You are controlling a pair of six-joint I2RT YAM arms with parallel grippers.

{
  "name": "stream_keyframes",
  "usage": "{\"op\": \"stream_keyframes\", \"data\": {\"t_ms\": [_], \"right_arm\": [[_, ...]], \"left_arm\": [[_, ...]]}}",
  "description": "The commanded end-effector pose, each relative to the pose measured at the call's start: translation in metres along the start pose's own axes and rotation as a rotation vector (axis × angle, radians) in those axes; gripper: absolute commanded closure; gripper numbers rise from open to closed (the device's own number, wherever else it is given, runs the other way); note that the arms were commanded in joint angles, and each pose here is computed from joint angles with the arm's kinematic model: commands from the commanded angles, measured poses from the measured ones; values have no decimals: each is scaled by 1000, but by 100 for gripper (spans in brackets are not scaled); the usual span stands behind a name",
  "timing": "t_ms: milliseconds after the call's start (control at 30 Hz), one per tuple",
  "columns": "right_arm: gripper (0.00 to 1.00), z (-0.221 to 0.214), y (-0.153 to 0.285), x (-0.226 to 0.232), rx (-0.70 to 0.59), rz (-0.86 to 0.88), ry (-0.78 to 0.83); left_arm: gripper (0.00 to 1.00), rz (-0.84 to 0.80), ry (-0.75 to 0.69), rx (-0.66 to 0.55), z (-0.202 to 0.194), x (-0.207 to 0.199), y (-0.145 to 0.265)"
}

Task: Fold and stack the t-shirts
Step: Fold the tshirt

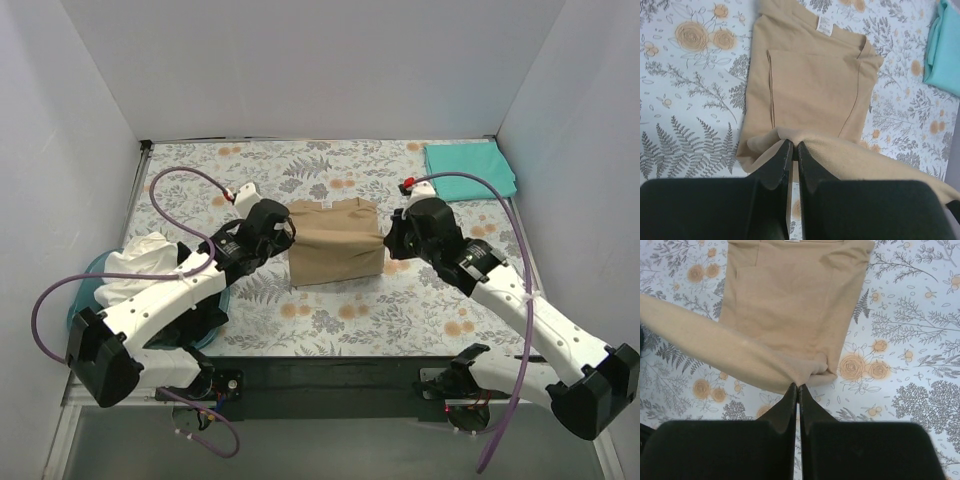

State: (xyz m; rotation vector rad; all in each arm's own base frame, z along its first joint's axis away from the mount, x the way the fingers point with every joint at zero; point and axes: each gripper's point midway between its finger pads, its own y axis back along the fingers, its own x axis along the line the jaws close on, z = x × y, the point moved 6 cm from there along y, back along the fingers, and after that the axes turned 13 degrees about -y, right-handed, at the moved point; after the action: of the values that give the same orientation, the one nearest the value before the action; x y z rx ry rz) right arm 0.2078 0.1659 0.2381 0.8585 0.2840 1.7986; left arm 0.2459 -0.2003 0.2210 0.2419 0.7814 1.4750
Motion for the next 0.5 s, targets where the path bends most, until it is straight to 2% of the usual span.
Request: {"op": "stream_keyframes", "data": {"t_ms": [0,200,467], "right_arm": [[99,43,-8,5,-103,14,33],[99,74,-35,-2,-111,27,18],[99,101,-77,-15,-61,58,32]], "left_arm": [[100,-38,-7,-87,37,-12,-4],[100,-59,-36,-113,63,-25,-26],[100,36,-33,-69,79,-11,-76]]}}
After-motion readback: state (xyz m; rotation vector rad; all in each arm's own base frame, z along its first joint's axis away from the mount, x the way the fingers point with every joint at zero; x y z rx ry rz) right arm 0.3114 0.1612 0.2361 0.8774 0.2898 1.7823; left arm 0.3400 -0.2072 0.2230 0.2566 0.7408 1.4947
